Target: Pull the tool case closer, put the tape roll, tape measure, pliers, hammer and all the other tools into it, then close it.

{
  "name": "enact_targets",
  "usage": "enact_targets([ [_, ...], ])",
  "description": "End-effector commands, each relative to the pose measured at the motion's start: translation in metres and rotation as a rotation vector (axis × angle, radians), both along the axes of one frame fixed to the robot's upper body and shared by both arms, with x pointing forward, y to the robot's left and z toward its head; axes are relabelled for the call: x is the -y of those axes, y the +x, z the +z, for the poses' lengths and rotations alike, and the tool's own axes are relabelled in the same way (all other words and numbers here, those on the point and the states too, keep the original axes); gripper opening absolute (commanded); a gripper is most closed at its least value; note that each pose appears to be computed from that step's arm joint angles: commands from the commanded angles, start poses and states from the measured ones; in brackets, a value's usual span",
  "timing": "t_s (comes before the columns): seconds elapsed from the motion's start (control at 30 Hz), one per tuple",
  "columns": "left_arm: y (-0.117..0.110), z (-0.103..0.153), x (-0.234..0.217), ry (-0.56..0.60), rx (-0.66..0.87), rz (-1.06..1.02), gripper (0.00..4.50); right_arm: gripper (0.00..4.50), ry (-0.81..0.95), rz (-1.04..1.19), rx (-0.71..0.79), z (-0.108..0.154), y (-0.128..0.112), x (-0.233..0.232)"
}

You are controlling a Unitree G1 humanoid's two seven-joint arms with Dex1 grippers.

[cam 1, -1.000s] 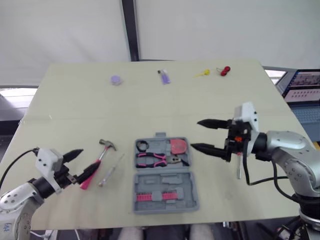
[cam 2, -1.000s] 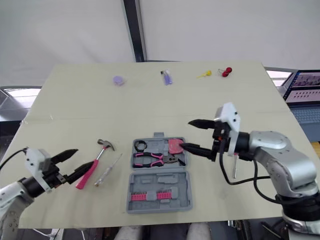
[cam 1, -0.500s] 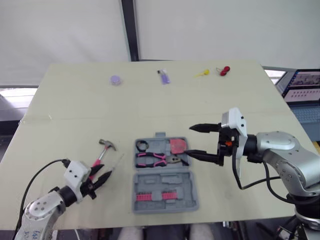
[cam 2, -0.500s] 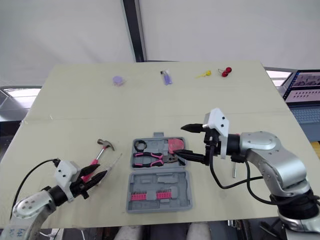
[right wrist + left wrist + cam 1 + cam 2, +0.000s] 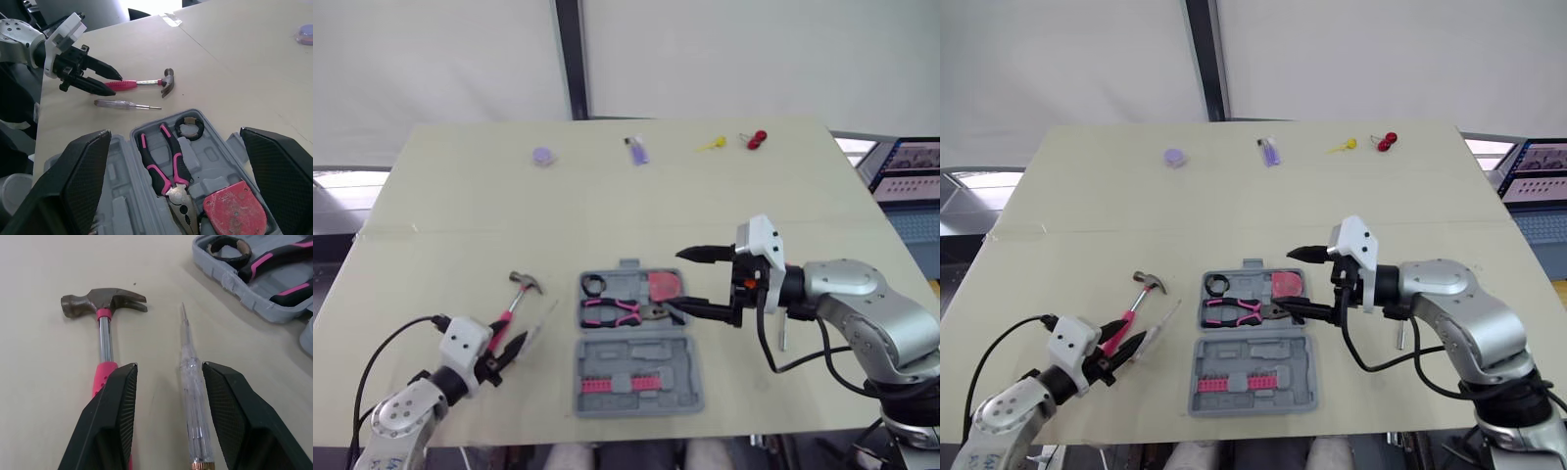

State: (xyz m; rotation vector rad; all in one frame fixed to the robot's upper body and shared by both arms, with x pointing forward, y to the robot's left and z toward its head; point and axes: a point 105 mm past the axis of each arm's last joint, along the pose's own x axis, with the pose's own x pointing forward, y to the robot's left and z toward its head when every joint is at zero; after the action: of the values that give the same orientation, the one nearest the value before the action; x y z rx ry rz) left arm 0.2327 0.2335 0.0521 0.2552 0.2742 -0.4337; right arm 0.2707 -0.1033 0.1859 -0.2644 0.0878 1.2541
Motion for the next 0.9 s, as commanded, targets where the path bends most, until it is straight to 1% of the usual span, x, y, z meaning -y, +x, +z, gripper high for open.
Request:
enact_targets([
  [0.03, -0.001, -0.008, 0.004, -0.020, -0.021, -0.002, 2.29, 4.50, 0.014, 0.024, 0.037, 0.009, -0.001, -0.004],
  [0.23, 0.006, -0.022, 0.008, -0.022, -0.049, -0.006, 2.29, 4.50, 0.002, 0.045, 0.042, 0.010, -0.002, -0.007],
  [0.37, 0.012, -0.025, 0.012, -0.031, -0.053, -0.003, 2.29, 4.50, -0.001, 0.050, 0.043, 0.011, -0.004, -0.007],
  [0.57, 0.012, -0.033, 0.015, -0.022, -0.088, -0.009, 2.29, 4.50, -0.008, 0.048, 0.044, 0.012, -0.005, -0.005],
  [0.9, 0.013, -0.039, 0.015, -0.014, -0.109, -0.005, 2.29, 4.50, -0.013, 0.059, 0.045, 0.015, -0.008, -0.006],
])
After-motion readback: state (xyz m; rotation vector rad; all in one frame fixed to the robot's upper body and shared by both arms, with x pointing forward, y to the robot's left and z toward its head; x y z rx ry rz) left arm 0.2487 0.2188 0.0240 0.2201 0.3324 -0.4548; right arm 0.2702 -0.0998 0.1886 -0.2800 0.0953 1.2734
